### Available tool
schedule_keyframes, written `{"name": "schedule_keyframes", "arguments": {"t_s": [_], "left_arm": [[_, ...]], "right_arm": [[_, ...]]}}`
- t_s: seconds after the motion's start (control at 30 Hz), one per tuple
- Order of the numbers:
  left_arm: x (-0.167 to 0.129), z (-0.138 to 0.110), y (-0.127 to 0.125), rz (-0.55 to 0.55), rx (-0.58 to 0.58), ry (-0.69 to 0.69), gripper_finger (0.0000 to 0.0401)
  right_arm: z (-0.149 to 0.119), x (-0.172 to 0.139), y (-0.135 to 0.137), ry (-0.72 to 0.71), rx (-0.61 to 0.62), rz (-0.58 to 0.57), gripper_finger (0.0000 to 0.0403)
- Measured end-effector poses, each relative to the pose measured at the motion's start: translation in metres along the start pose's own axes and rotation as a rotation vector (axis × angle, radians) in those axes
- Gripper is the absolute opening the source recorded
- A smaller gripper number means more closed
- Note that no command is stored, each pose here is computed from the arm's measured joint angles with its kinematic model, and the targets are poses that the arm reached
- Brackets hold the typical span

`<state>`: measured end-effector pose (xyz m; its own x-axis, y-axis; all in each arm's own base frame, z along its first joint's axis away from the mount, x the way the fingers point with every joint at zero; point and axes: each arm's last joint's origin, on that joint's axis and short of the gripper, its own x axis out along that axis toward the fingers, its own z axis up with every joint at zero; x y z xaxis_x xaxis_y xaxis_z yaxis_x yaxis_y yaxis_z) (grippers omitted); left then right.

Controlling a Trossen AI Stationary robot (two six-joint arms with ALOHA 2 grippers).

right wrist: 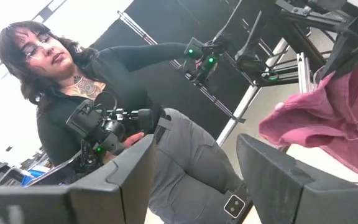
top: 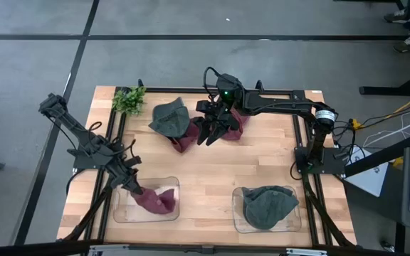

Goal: Pick & Place hat
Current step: Put the bottom red cap into the left transparent bin

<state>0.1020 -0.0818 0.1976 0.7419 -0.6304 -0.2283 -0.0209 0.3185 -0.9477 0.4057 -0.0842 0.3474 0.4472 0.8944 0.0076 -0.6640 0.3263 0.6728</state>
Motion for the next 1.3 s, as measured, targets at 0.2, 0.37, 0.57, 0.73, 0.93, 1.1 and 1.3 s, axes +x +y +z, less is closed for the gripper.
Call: {"name": "schedule_keyframes", "arguments": {"t_s": [0.2, 0.37, 0.57, 0.73, 0.93, 1.1, 1.3], "left_arm": [[-0.005, 0.002, -0.001, -0.007, 0.001, -0.076, 0.0004], [-0.011, 0.005, -0.003, -0.007, 0.049, -0.184, 0.0004], [-0.016, 0.003, 0.008, 0.084, -0.011, -0.169, 0.0004], [-0.02, 0.002, 0.009, 0.085, -0.017, -0.151, 0.0004], [-0.025, 0.003, 0.006, 0.041, -0.023, -0.174, 0.0004], [-0.026, 0.004, 0.006, 0.035, -0.123, -0.21, 0.0013], [-0.026, 0.001, 0.014, 0.105, -0.222, -0.182, 0.0048]], "right_arm": [[0.0, 0.0, 0.0, 0.0, 0.003, 0.0, 0.0223], [0.0, 0.0, 0.0, 0.001, 0.009, 0.0, 0.0223], [-0.001, 0.0, -0.001, 0.003, 0.024, -0.002, 0.0223], [-0.001, 0.0, -0.001, 0.003, 0.024, -0.002, 0.0223], [-0.001, 0.0, -0.001, 0.003, 0.024, -0.002, 0.0223], [-0.001, 0.0, -0.001, 0.004, 0.03, -0.002, 0.0223], [-0.002, 0.0, -0.002, 0.007, 0.039, -0.002, 0.0223]]}}
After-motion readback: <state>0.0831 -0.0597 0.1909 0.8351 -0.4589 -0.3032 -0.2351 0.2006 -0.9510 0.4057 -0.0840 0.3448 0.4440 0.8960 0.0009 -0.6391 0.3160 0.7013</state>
